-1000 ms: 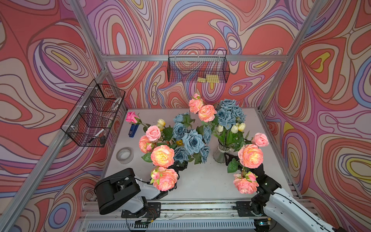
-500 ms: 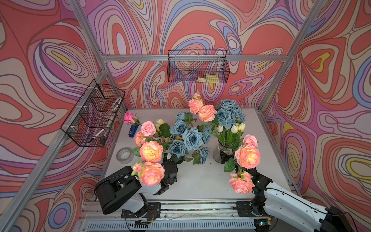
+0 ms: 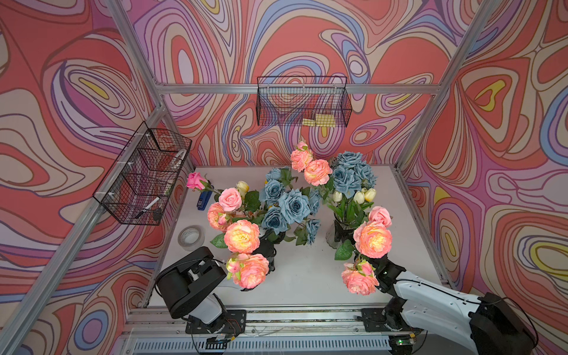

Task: Pick out pink flowers from the vase
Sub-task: Move the vase to the center of the board.

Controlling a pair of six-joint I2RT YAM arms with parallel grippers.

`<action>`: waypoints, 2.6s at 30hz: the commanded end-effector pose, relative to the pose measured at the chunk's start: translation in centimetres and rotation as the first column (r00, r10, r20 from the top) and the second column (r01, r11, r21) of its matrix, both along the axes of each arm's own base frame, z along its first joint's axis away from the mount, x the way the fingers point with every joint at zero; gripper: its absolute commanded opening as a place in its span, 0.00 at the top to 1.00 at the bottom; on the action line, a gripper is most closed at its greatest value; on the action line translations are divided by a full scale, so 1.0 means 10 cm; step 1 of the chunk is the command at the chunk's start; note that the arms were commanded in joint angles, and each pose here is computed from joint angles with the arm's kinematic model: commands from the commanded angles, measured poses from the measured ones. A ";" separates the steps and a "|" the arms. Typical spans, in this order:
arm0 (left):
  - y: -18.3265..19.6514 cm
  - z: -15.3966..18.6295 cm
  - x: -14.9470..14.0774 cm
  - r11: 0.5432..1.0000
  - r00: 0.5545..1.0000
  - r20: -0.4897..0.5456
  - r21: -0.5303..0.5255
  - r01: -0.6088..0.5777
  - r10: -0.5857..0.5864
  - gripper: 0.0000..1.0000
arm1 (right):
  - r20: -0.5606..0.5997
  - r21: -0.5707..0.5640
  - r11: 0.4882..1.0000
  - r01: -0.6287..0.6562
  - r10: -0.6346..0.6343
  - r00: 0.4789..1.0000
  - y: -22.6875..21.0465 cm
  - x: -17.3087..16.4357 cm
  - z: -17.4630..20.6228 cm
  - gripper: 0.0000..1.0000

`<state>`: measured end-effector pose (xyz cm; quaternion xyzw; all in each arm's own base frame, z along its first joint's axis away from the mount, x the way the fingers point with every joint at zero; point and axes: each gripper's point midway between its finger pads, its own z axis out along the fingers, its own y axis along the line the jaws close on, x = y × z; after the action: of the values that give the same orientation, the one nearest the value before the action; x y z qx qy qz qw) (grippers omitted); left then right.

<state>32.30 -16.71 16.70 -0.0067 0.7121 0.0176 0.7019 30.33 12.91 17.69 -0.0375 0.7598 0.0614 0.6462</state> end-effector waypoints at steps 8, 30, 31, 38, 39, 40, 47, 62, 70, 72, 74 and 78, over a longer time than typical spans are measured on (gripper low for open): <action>0.15 0.09 0.17 0.987 0.995 0.039 -0.137 -0.089 0.095 0.00 | 0.073 -0.018 0.999 0.034 -0.033 0.997 0.01 0.09 0.10 0.06; -0.02 0.12 0.35 0.987 0.998 0.049 -0.154 -0.039 0.047 0.22 | 0.173 -0.028 0.999 0.043 -0.037 0.984 0.19 0.35 0.20 0.35; -0.08 0.13 0.36 0.988 0.999 0.052 -0.151 -0.009 0.017 0.23 | 0.173 -0.030 0.999 0.041 -0.035 0.984 0.20 0.35 0.19 0.36; -0.18 0.19 0.43 0.990 0.998 0.064 -0.138 0.008 0.001 0.27 | 0.215 -0.036 0.998 0.058 -0.049 0.975 0.22 0.42 0.22 0.39; -0.18 0.17 0.44 0.991 0.998 0.061 -0.132 0.010 -0.002 0.27 | 0.221 -0.035 0.997 0.062 -0.053 0.974 0.22 0.43 0.22 0.39; -0.18 0.14 0.44 0.992 0.998 0.056 -0.123 0.010 -0.003 0.27 | 0.228 -0.034 0.997 0.067 -0.057 0.972 0.23 0.44 0.22 0.40; -0.21 0.23 0.63 0.989 0.997 0.078 -0.146 -0.003 0.015 0.27 | 0.279 -0.052 0.992 0.117 -0.098 0.955 0.23 0.55 0.22 0.43; -0.29 0.27 1.09 0.988 0.994 0.107 -0.151 0.020 -0.004 0.27 | 0.217 0.003 0.982 0.186 -0.183 0.959 -0.02 0.96 0.18 0.49; -0.27 0.17 1.33 0.987 0.995 0.102 -0.159 0.021 -0.005 0.27 | 0.155 -0.006 0.968 0.250 -0.246 0.957 -0.37 1.16 0.17 0.50; -0.30 0.18 1.40 0.987 0.994 0.108 -0.155 0.030 -0.014 0.27 | 0.145 -0.005 0.965 0.262 -0.259 0.955 -0.43 1.22 0.16 0.50; -0.35 0.20 1.47 0.988 0.993 0.117 -0.151 0.045 -0.027 0.27 | 0.137 -0.005 0.961 0.278 -0.275 0.952 -0.51 1.28 0.13 0.51; -0.47 0.21 1.61 0.982 0.991 0.117 -0.172 0.080 -0.060 0.27 | 0.125 0.020 0.954 0.299 -0.299 0.946 -0.63 1.39 0.10 0.51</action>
<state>47.43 -20.20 15.71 -0.0331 0.7058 -0.0215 0.7074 43.16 7.12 17.58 0.0546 0.7268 -0.0539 0.6826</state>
